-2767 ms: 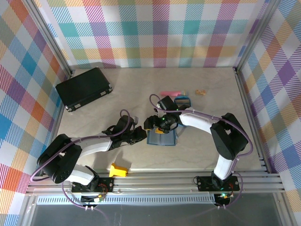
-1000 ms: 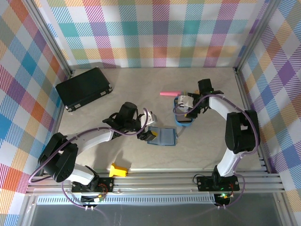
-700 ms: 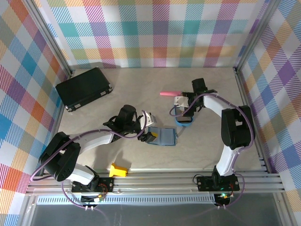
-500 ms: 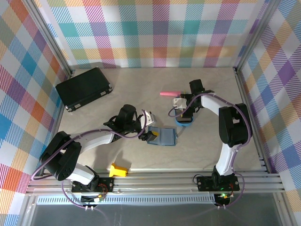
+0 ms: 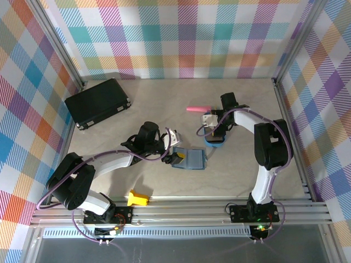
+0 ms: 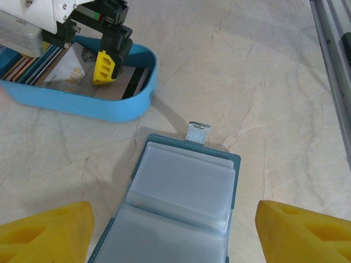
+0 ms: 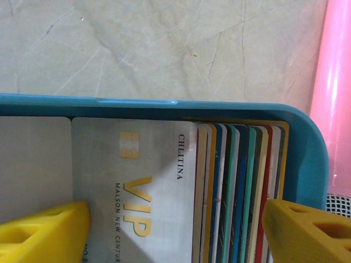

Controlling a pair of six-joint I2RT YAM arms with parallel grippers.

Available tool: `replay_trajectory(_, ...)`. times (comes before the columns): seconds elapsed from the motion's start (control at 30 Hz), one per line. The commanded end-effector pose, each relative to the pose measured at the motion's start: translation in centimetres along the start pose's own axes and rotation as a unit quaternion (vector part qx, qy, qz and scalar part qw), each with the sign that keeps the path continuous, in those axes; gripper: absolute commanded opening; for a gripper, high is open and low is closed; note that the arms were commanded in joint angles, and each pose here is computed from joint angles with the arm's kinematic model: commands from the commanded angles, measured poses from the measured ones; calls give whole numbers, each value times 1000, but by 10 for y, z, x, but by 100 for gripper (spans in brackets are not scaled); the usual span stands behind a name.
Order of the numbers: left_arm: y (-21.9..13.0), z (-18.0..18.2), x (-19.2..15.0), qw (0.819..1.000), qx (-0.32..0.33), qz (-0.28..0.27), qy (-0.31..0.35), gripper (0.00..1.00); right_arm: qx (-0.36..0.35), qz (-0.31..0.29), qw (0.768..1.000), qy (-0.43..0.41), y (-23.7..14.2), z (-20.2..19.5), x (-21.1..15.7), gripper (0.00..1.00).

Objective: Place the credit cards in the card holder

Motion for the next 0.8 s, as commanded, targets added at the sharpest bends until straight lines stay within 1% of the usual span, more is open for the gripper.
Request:
replay_trajectory(0.0, 1, -1, 1, 1000, -12, -10, 6, 77, 1, -7, 1000, -10, 5, -4, 4, 82)
replay_trajectory(0.33, 2, -1, -1, 1000, -10, -6, 8, 78, -6, 11, 1000, -1, 17, -5, -5, 79)
replay_trajectory(0.47, 3, -1, -2, 1000, -12, -6, 7, 78, -8, 11, 1000, 3, 20, -8, -6, 75)
replay_trajectory(0.77, 4, -1, 0, 1000, -14, -10, 3, 78, -8, 9, 1000, 14, 20, -13, -4, 62)
Point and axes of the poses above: each hand's point on the last joint's axis, 136 mm out from that joint toward the fingers, its own y axis out along the fingers, its own z axis along the line the jaws close on, x = y × z, the point moved 1 cm from there along -y, back along the fingers, and after that the axes turned 5 degrees about y, right-handed, at the moved point
